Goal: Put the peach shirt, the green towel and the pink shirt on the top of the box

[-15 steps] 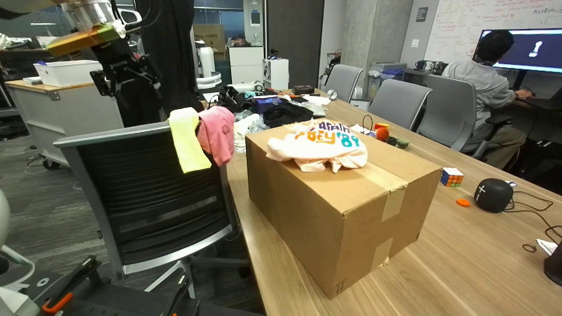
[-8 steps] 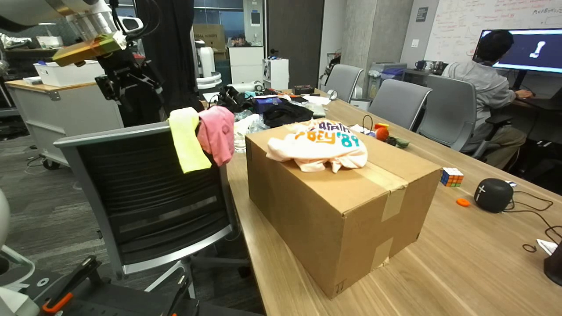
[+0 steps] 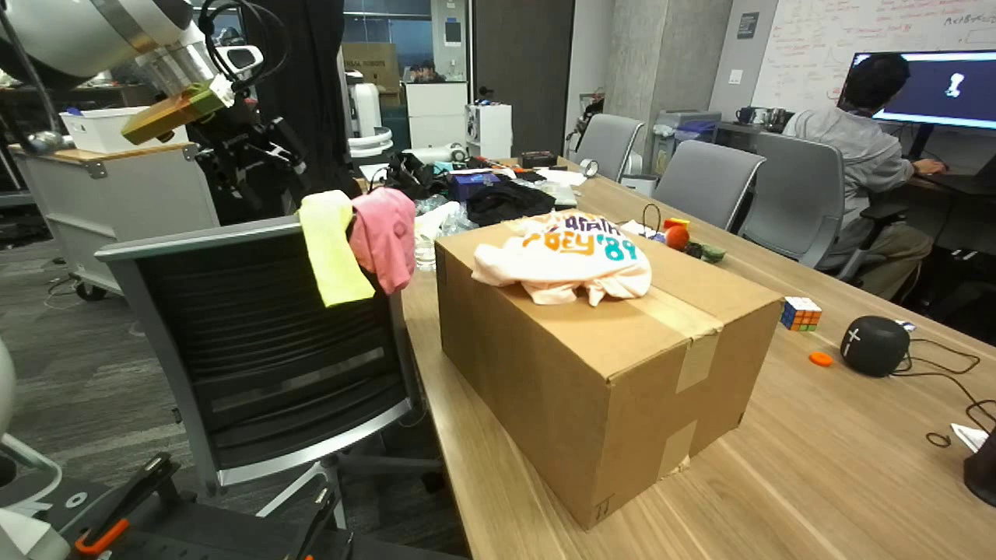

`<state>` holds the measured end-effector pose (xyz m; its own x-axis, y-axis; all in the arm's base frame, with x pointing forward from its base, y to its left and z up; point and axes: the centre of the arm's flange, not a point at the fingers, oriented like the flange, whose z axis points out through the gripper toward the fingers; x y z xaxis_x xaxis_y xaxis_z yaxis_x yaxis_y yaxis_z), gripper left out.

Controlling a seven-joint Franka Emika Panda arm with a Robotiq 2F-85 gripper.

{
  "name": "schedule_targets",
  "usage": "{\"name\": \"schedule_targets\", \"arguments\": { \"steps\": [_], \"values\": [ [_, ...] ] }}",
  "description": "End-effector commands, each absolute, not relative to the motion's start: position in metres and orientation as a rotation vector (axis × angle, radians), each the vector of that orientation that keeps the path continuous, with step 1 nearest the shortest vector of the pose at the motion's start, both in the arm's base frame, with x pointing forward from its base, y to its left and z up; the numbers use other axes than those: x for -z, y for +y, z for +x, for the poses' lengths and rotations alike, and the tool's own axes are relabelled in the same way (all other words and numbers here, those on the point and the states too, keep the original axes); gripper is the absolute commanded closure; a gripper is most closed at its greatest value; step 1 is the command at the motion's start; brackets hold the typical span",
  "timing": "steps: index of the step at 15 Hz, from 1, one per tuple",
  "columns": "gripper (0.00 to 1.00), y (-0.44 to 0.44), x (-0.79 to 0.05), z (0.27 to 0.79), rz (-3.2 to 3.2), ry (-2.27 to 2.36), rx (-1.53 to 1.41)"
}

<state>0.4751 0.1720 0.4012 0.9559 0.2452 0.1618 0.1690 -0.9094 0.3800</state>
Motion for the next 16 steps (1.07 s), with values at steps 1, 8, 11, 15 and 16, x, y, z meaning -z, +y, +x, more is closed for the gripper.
{"name": "schedule_targets", "arguments": {
  "steps": [1, 8, 11, 15, 16],
  "values": [
    [0.0, 0.1732, -0.3938, 0.485, 2.702, 0.244, -0.348],
    [0.32, 0.1726, -0.3853, 0.488, 2.687, 0.196, -0.342],
    [0.57, 0.1719, -0.3852, 0.4881, 2.69, 0.189, -0.337],
    [0.87, 0.1713, -0.3886, 0.4884, 2.691, 0.189, -0.346],
    [0.94, 0.1713, -0.39, 0.4882, 2.69, 0.192, -0.351]
  ]
}}
